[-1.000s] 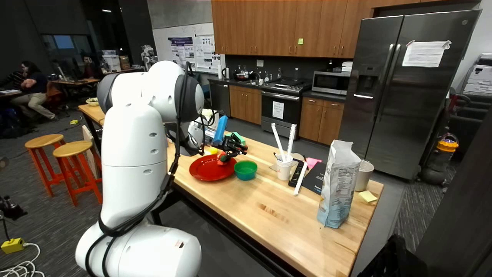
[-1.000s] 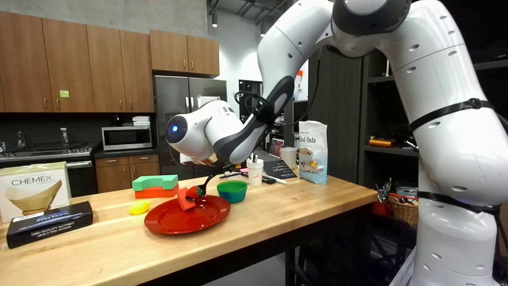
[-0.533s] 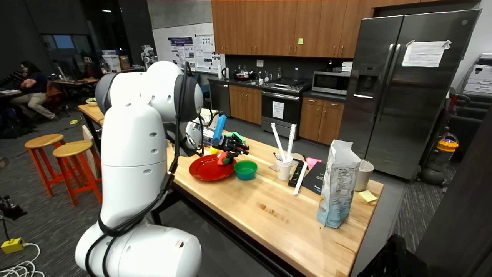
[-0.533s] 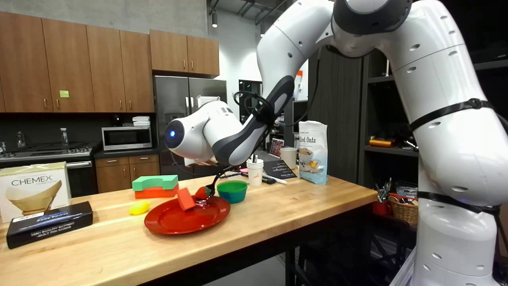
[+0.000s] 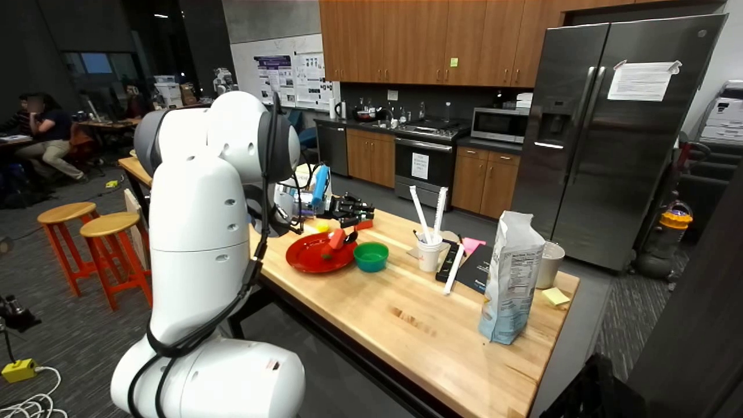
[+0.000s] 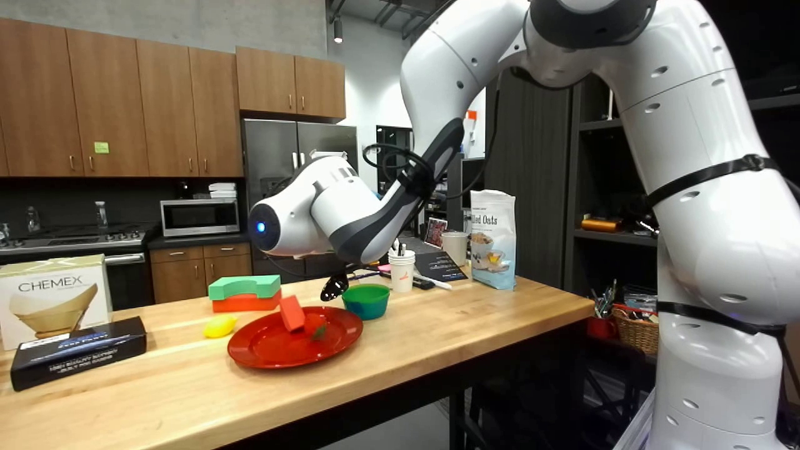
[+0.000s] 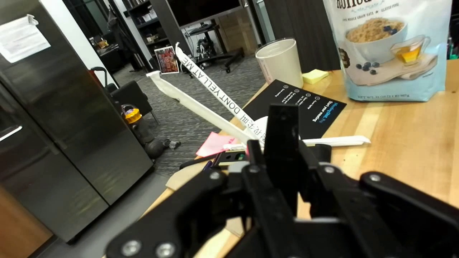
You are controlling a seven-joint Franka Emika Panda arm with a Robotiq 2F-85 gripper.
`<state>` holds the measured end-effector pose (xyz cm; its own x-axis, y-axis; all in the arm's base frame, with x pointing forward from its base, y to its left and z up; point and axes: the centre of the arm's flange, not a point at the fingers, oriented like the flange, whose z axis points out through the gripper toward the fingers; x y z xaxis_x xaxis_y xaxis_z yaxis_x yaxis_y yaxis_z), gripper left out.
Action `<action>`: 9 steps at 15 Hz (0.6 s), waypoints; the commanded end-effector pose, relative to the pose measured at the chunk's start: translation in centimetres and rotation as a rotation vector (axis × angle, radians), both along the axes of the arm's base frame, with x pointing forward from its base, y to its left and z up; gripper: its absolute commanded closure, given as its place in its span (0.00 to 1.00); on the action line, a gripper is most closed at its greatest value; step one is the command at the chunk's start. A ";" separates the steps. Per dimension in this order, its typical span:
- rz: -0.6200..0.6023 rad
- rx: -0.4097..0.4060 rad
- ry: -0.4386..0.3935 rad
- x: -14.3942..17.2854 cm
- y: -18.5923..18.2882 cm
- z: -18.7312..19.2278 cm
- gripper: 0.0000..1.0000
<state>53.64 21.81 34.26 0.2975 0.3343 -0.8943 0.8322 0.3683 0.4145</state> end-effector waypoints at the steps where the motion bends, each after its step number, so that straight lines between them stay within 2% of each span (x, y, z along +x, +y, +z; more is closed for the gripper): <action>1: 0.001 -0.038 0.014 -1.0 -0.3 0.9 0.94; 5: -0.059 0.045 0.097 -1.2 -1.1 0.1 0.94; 9: -0.135 0.215 0.210 -1.3 -2.3 -1.1 0.94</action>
<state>52.67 21.06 32.64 0.2108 0.4059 -0.8893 0.9134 0.2424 0.3271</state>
